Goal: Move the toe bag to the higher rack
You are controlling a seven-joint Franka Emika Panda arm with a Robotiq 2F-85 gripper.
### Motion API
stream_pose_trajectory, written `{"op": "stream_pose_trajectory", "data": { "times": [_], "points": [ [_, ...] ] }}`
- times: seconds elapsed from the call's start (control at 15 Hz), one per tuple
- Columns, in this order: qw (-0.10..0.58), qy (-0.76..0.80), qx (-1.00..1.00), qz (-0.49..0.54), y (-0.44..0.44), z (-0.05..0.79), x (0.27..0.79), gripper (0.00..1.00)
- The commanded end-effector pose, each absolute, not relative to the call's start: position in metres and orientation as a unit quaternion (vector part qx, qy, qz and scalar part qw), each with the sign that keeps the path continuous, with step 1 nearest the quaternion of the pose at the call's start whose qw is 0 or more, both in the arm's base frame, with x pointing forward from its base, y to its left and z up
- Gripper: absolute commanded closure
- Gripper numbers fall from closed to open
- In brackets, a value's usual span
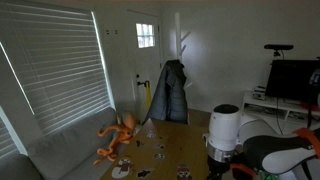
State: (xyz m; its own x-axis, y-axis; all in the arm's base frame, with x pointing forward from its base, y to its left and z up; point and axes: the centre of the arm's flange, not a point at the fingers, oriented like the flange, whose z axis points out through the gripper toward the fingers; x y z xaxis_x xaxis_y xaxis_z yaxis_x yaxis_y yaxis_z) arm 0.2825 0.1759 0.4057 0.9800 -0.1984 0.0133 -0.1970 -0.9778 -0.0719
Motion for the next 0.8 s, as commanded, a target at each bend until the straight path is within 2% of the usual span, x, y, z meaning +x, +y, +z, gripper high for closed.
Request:
{"op": "stream_pose_trajectory", "data": {
  "times": [0.0,0.4,0.73],
  "points": [
    [0.035,0.099,-0.994,-0.01,0.176,0.406,0.283,0.0],
    [0.042,0.122,-0.992,-0.01,0.164,0.407,0.294,0.0],
    [0.033,0.258,-0.962,-0.085,0.036,0.442,0.352,0.0]
  ]
}}
